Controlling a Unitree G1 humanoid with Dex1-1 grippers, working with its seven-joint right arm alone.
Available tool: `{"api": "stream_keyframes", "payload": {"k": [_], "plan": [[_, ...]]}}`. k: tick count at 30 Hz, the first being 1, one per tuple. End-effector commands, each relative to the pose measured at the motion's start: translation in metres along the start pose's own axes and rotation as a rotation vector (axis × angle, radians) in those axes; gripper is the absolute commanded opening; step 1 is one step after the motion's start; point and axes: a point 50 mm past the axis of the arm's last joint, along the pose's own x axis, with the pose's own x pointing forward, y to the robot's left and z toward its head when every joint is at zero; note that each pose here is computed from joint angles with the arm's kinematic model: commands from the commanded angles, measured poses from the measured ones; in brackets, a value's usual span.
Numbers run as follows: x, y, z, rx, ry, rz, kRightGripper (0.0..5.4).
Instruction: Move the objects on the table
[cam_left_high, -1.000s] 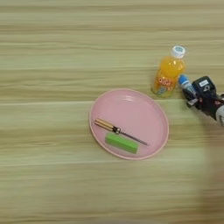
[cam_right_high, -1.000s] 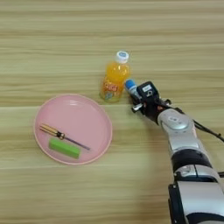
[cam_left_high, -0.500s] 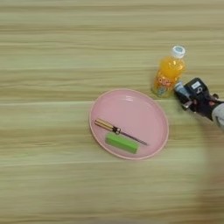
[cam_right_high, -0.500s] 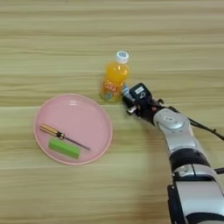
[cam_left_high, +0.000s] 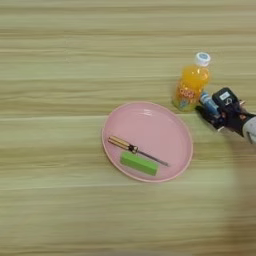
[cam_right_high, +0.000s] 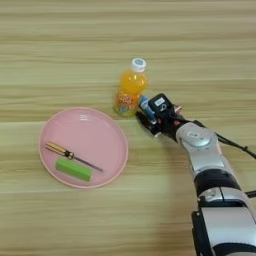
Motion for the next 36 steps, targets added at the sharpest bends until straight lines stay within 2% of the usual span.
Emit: {"api": "stream_keyframes", "payload": {"k": [1, 18, 25, 32, 36], "plan": [[-0.002, -0.027, 0.028, -0.070, -0.078, -0.068, 3.76], [-0.011, -0.030, 0.037, -0.099, -0.117, -0.019, 5.32], [-0.018, -0.039, 0.045, -0.114, -0.151, -0.030, 5.37], [-0.023, -0.040, 0.061, -0.073, -0.249, -0.027, 5.37], [-0.028, -0.040, 0.072, -0.084, -0.305, -0.031, 5.37]]}}
